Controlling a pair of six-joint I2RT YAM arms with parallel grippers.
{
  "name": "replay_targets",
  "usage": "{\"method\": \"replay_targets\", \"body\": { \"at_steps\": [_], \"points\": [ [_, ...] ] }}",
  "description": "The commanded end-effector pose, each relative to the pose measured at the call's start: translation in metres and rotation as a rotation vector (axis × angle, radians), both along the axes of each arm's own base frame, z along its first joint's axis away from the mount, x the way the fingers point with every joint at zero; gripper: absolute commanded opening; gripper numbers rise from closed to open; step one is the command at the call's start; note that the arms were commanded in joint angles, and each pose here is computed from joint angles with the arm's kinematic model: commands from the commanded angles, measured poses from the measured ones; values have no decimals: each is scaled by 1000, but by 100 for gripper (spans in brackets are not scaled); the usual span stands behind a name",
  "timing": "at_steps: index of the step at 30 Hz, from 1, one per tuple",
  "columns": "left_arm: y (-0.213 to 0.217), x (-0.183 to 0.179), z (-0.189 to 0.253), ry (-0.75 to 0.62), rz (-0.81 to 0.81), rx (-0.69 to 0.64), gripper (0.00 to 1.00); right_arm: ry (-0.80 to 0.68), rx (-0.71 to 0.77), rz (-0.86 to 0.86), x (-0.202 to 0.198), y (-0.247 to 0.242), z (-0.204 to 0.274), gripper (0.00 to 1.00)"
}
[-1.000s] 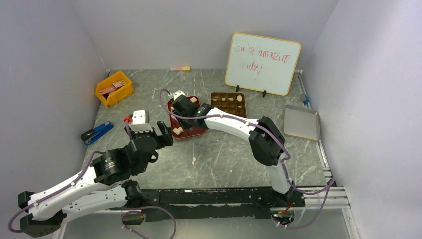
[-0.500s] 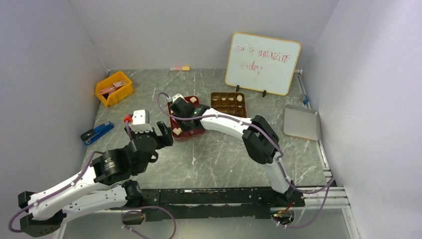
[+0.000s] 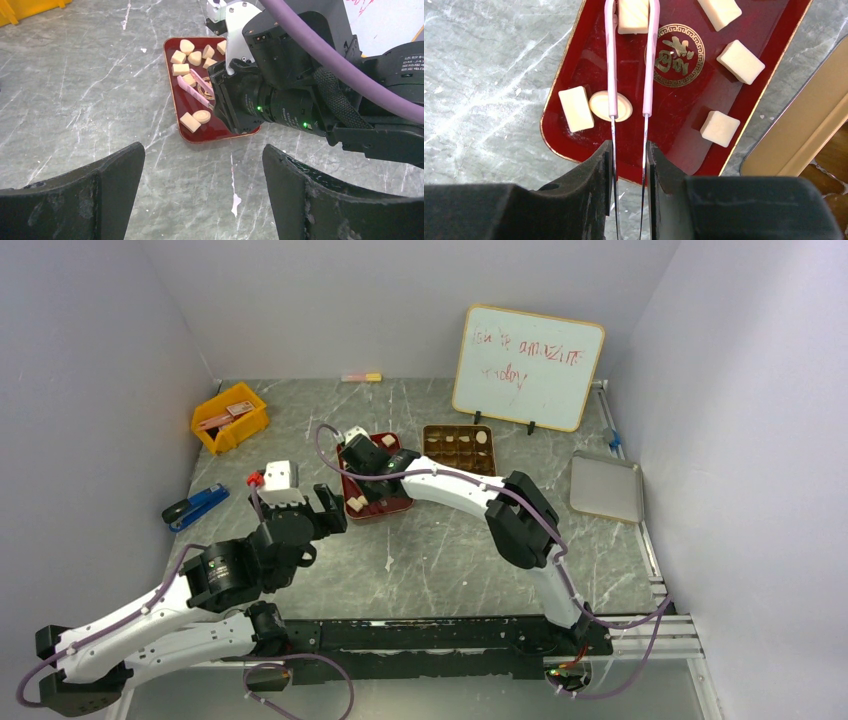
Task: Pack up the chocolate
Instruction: Pick up the fake chocolate from the plate.
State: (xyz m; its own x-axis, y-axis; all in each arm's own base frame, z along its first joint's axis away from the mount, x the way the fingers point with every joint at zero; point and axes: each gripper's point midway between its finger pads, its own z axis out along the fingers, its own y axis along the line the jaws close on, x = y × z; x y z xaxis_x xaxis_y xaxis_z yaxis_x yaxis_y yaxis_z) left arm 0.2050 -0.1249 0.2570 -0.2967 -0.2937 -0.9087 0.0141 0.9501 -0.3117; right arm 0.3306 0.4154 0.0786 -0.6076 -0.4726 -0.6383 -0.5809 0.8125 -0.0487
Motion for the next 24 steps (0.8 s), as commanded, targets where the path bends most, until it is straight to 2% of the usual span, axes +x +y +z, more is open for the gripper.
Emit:
{"method": "replay_targets", "body": {
  "at_steps": [1, 17, 24],
  "points": [
    [3, 0, 10, -23, 15, -22, 92, -48, 47, -17, 6, 1, 29, 12],
    [2, 1, 7, -13, 17, -22, 92, -116, 109, -49, -2, -21, 81, 7],
    [1, 1, 5, -11, 15, -18, 92, -157, 129, -115, -1, -55, 105, 7]
  ]
}}
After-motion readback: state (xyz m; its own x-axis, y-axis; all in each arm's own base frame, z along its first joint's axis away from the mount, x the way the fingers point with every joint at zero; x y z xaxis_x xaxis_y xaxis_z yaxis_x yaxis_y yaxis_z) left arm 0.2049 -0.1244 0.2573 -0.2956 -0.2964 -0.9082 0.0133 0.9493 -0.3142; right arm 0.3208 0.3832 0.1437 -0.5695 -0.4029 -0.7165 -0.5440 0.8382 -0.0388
